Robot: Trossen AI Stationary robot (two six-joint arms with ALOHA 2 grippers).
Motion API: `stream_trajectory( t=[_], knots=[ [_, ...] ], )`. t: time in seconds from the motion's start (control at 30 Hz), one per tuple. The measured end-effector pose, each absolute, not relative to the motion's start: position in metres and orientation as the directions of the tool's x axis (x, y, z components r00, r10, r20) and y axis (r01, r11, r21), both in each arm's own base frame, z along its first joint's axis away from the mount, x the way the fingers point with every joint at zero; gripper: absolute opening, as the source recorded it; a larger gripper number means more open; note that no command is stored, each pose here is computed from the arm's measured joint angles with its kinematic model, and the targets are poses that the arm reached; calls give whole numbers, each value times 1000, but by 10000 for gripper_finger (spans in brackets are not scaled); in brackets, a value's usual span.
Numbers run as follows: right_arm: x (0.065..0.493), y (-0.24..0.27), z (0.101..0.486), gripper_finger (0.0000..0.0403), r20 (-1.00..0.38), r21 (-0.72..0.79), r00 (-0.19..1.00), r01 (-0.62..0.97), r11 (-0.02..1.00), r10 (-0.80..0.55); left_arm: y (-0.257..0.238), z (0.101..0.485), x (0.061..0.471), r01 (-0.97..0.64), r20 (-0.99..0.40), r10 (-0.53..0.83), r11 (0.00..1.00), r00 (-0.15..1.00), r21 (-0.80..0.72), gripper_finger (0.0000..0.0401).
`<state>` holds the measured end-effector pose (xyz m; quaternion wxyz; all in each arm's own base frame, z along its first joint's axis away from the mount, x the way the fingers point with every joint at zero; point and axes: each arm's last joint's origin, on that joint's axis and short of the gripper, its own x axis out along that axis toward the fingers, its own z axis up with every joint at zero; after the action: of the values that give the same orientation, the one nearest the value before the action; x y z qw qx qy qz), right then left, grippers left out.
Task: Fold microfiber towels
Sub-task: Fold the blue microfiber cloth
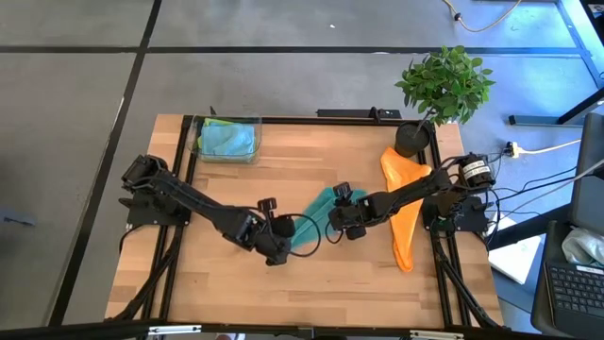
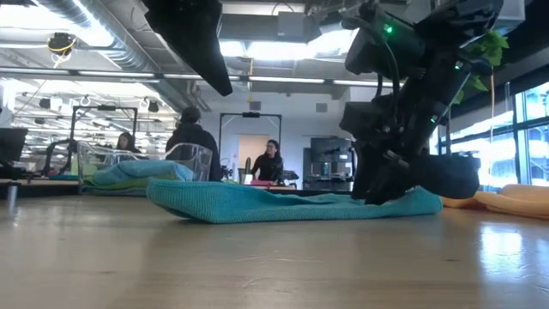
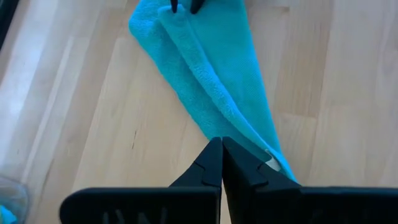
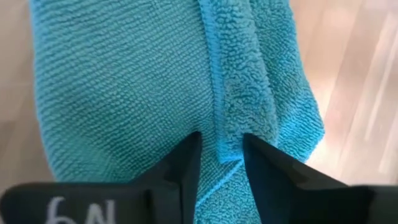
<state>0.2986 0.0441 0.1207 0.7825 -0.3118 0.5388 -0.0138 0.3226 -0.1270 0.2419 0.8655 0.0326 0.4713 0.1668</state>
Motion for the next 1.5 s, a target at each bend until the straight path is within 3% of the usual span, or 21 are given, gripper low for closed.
stream_trajectory(
  t=[0.23, 0.53, 0.83, 1.5],
  knots=[
    [298, 44, 121, 83, -835, -504, 418, -317, 804, -359, -127, 242, 323, -258, -805, 319, 942, 500, 214, 0],
    [299, 43, 122, 67, -820, -531, 419, -302, 792, -390, -127, 242, 323, -255, -805, 319, 943, 500, 215, 0],
    [306, 46, 133, 6, -814, -554, 410, -332, 763, -412, -129, 242, 322, -198, -805, 315, 948, 502, 247, 0],
    [314, 65, 173, 5, -846, -524, 320, -351, 776, -426, -128, 242, 323, -204, -804, 316, 948, 504, 245, 0]
  ],
)
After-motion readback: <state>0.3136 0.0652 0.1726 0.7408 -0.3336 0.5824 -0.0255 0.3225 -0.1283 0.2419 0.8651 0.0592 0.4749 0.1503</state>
